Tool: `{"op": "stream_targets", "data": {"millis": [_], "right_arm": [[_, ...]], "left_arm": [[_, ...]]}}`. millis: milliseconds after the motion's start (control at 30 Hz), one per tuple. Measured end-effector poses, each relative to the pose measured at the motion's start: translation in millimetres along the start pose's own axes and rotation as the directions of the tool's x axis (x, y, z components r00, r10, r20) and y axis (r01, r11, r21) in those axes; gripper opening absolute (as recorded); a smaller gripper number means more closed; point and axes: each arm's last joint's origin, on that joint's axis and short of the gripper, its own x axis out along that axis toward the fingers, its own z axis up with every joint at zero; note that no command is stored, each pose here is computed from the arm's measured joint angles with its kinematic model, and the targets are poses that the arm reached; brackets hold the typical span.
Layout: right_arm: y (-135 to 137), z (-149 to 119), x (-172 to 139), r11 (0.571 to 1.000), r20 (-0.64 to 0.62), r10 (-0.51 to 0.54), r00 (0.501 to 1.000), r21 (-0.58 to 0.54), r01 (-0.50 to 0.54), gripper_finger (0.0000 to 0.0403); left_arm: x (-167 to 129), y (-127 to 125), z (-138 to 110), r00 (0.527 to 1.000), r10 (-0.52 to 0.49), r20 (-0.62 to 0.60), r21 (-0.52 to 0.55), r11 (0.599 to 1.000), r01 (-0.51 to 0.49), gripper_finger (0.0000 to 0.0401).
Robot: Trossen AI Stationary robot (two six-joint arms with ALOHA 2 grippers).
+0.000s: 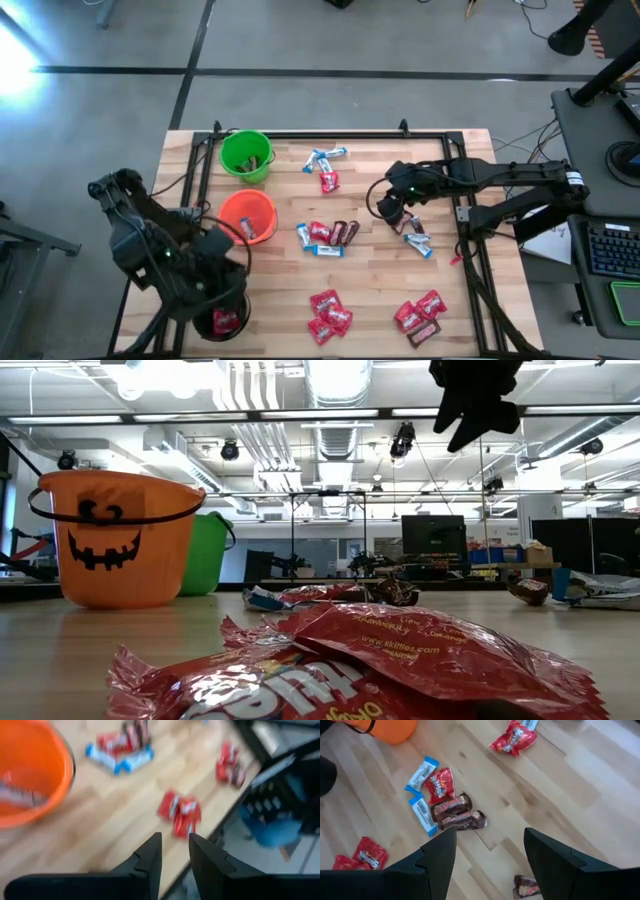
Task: Organize candy in baskets
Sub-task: Put the red candy into the black bucket
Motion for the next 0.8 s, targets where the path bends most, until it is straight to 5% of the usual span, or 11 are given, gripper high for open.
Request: {"op": "stream_targets", "data": {"millis": [467, 800], "right_arm": [[-2, 1, 0, 0.987, 0.024, -0.049, 0.999, 0.154, 0.045, 0.0224], [-6, 2, 1, 0.989, 0.021, -0.062, 0.998, 0.137, 0.058, 0.0224]], "left_arm": [[12, 5, 46, 0.985, 0.095, 0.143, 0.082, 0.991, -0.108, 0.0080], [20, 12, 72, 0.982, 0.139, 0.130, 0.147, 0.977, -0.157, 0.0080]]}}
